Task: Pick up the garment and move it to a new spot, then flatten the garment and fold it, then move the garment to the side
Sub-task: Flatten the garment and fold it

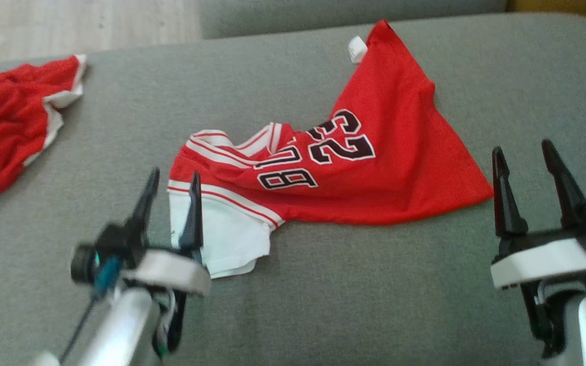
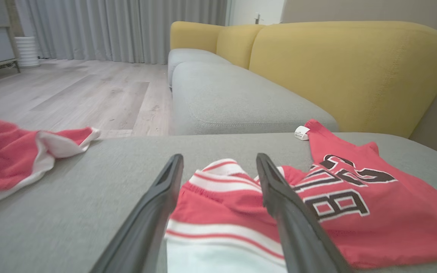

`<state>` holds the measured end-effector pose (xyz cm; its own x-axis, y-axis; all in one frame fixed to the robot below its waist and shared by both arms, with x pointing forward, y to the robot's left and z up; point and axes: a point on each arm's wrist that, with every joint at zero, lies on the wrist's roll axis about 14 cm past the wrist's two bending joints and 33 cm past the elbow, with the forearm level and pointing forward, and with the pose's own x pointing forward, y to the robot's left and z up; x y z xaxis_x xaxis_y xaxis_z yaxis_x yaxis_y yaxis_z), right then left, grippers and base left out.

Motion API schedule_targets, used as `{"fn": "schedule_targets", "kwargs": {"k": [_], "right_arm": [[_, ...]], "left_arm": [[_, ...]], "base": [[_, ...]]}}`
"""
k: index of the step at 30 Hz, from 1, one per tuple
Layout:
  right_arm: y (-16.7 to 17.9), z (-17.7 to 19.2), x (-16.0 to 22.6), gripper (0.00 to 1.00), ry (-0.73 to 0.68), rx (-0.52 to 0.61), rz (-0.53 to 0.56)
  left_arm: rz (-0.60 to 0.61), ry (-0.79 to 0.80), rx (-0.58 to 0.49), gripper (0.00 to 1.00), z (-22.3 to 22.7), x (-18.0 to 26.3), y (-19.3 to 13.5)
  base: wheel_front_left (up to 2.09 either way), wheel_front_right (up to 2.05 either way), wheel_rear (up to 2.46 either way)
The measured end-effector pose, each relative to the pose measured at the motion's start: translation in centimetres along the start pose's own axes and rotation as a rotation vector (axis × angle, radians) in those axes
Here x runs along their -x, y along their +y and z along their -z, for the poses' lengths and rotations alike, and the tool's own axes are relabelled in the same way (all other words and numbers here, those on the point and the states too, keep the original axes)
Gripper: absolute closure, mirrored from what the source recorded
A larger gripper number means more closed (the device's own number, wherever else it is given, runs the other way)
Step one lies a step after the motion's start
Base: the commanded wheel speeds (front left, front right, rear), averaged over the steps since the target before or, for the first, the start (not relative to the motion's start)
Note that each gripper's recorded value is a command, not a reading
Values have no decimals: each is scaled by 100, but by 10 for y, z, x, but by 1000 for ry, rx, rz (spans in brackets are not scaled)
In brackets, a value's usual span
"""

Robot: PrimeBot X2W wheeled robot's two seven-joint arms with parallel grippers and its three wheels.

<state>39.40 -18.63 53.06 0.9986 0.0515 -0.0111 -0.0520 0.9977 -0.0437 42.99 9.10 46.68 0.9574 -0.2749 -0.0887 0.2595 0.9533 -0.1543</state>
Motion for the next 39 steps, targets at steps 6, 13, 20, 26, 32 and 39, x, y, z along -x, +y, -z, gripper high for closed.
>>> {"fn": "schedule_targets", "kwargs": {"k": [6, 13, 20, 26, 32, 39], "right_arm": [[9, 4, 8, 0, 7, -39, -25], [28, 6, 22, 0, -5, -69, -78], [52, 26, 36, 0, 43, -75, -145], [55, 39, 39, 0, 75, -70, -152], [56, 44, 40, 0, 87, -71, -155], [55, 47, 40, 0, 98, -73, -152]], "left_arm": [[-70, -7, 48, 0, 5, 44, 4], [-139, -24, 85, 0, 4, 88, 9], [-164, -8, 105, 0, 8, 111, 7], [-171, -6, 106, 0, 7, 114, 6], [-169, -11, 102, 0, 5, 115, 6], [-173, 13, 98, 0, 9, 114, 8]], "base": [[0, 0, 0], [0, 0, 0], [0, 0, 0], [0, 0, 0], [0, 0, 0], [0, 0, 0]]}}
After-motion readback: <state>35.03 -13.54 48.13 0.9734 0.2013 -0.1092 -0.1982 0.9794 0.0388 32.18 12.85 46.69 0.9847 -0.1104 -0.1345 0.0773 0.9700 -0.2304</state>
